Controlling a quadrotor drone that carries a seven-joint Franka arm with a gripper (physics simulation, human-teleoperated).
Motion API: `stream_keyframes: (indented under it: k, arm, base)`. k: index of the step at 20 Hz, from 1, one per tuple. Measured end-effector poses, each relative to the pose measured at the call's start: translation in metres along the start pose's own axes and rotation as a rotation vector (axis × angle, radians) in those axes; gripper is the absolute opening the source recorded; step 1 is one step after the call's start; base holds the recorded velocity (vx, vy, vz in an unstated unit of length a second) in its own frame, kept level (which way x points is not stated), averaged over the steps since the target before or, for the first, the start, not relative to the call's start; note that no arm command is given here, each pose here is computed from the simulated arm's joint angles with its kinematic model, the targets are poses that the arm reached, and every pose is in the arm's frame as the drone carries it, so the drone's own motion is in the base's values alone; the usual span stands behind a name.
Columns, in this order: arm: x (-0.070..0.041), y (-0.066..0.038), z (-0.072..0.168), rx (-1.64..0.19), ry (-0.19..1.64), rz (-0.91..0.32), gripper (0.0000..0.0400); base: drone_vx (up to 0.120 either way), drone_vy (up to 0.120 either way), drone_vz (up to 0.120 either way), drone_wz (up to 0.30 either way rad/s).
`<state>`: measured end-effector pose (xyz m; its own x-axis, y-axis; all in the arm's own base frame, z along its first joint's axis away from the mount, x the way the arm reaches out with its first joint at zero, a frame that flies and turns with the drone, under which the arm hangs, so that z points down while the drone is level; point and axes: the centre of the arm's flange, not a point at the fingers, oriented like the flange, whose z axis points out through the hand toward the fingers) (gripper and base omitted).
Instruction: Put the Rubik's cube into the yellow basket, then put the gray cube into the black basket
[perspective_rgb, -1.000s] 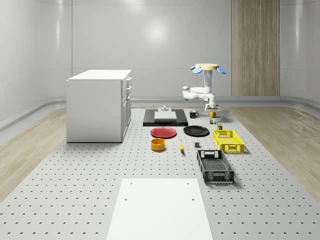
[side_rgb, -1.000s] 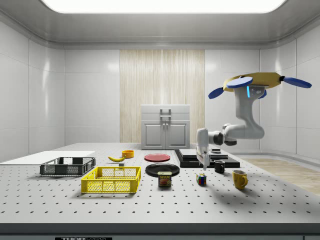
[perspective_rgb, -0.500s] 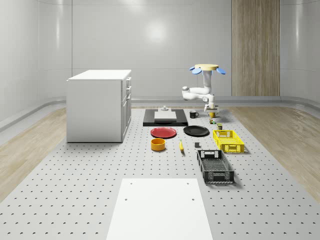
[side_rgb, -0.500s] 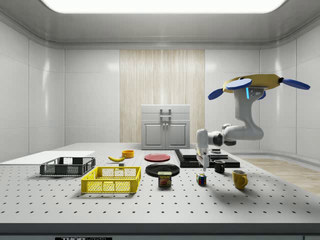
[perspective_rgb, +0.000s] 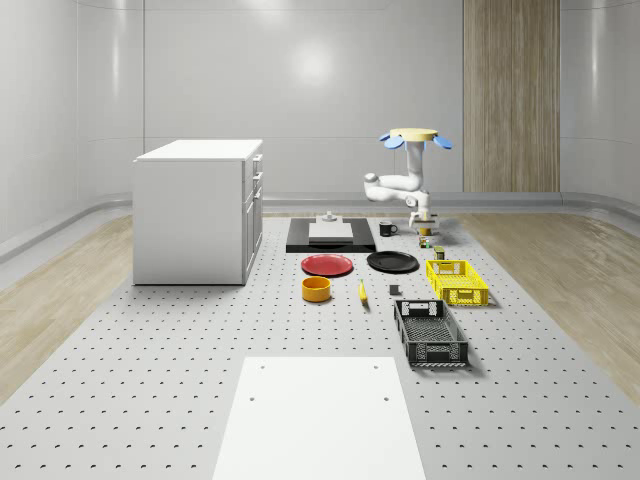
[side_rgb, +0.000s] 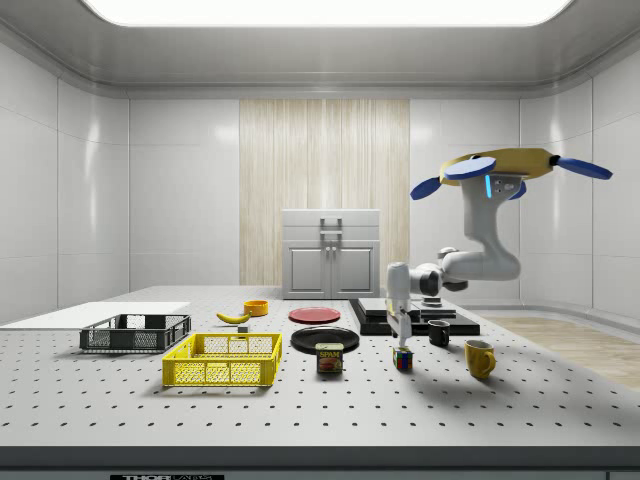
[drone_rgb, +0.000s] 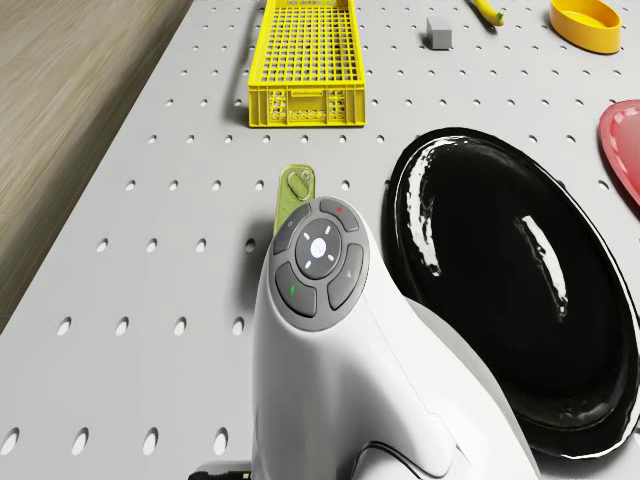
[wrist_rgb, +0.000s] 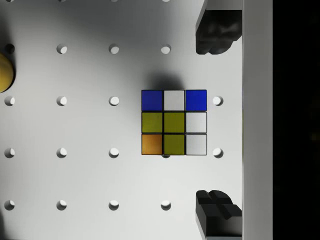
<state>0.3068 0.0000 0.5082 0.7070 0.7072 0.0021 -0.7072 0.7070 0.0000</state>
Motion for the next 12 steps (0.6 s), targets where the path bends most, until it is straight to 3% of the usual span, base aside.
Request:
stream_keyframes:
  k: [3, 7, 10, 12]
  arm:
    - [0.0, 0.0, 0.0022, 0.0, 0.0, 0.0, 0.04]
    - [0.0, 0.0, 0.0036, 0.0, 0.0, 0.0, 0.04]
    - [0.0, 0.0, 0.0041, 0.0, 0.0, 0.0, 0.04]
    - [0.0, 0.0, 0.0042, 0.0, 0.0, 0.0, 0.04]
  base:
    - [0.0, 0.0, 0.0, 0.0]
    - [-0.06, 0.0, 0.0, 0.0]
    - [0.0, 0.0, -0.12, 0.0]
    - [0.0, 0.0, -0.04, 0.0]
